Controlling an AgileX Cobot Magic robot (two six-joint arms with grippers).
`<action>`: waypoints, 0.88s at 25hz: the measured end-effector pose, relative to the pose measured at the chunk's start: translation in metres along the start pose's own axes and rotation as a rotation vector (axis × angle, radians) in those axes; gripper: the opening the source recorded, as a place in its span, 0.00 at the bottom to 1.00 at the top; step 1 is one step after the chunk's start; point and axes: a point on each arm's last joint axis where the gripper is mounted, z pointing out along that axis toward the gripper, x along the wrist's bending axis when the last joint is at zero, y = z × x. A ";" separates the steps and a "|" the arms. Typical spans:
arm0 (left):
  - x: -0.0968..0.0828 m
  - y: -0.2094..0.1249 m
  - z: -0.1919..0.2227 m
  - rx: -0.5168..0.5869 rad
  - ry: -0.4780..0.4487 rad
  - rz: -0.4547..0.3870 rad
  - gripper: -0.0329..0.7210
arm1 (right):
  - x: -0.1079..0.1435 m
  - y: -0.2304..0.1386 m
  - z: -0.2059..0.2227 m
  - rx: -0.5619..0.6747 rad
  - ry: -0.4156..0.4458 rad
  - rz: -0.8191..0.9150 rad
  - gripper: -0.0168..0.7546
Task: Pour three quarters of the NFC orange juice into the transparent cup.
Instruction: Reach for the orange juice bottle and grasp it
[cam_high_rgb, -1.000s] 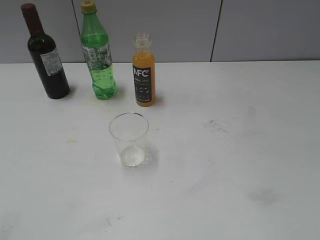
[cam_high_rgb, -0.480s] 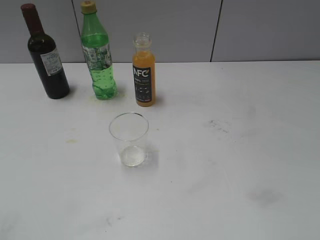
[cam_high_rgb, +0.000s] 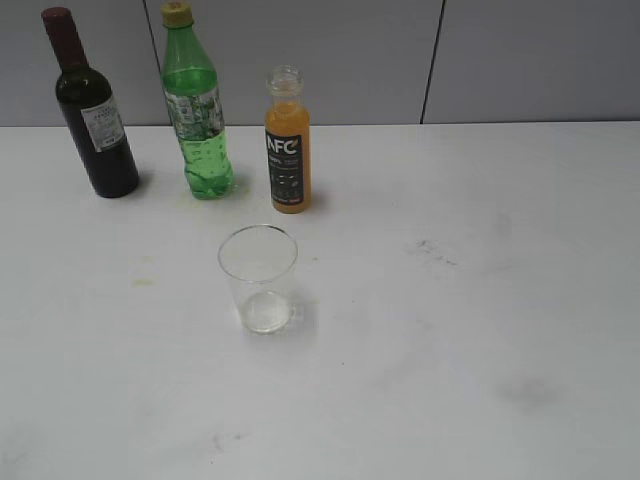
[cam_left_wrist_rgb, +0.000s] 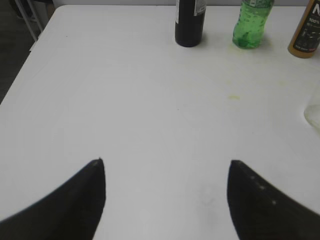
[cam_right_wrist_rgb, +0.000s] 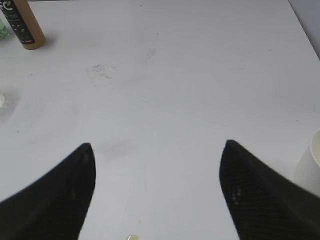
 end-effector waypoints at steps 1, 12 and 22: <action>0.000 0.000 0.000 0.000 -0.001 0.000 0.82 | 0.000 0.000 0.000 0.000 0.000 0.000 0.79; 0.003 0.031 0.003 -0.154 0.025 0.033 0.90 | 0.000 0.000 0.000 0.000 0.000 0.000 0.79; -0.005 0.078 0.056 -0.192 -0.156 0.100 0.88 | 0.000 0.000 0.000 0.000 0.000 0.000 0.79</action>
